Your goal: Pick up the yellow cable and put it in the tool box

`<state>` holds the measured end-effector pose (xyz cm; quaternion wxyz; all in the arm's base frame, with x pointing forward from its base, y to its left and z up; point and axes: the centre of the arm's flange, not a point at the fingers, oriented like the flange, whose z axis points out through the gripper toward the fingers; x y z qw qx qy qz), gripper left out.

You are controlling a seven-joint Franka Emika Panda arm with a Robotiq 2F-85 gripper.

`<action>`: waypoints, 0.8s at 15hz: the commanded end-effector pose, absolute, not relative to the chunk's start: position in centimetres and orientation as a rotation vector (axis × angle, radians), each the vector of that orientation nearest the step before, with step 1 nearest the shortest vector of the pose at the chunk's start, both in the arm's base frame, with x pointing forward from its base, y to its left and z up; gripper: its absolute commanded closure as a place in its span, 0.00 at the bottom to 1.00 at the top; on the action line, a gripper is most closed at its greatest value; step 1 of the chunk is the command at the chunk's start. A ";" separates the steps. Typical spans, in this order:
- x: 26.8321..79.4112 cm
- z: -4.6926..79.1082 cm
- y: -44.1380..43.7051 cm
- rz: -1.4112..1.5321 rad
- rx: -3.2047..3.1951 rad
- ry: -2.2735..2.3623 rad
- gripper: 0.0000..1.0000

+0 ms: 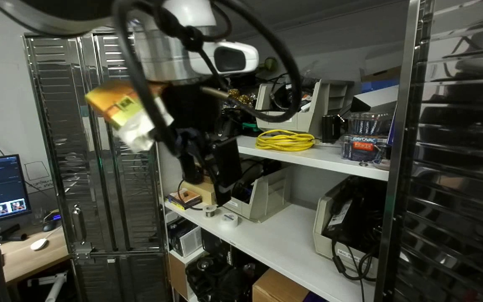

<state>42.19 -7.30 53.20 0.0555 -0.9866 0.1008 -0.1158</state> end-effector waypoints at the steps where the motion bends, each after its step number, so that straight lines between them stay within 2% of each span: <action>1: 51.1 55.2 -7.6 -0.310 -2.993 0.454 0.00; 4: 56.0 56.9 -7.2 -0.363 -2.949 0.576 0.00; 12: 63.3 60.2 -7.5 -0.504 -2.783 0.988 0.00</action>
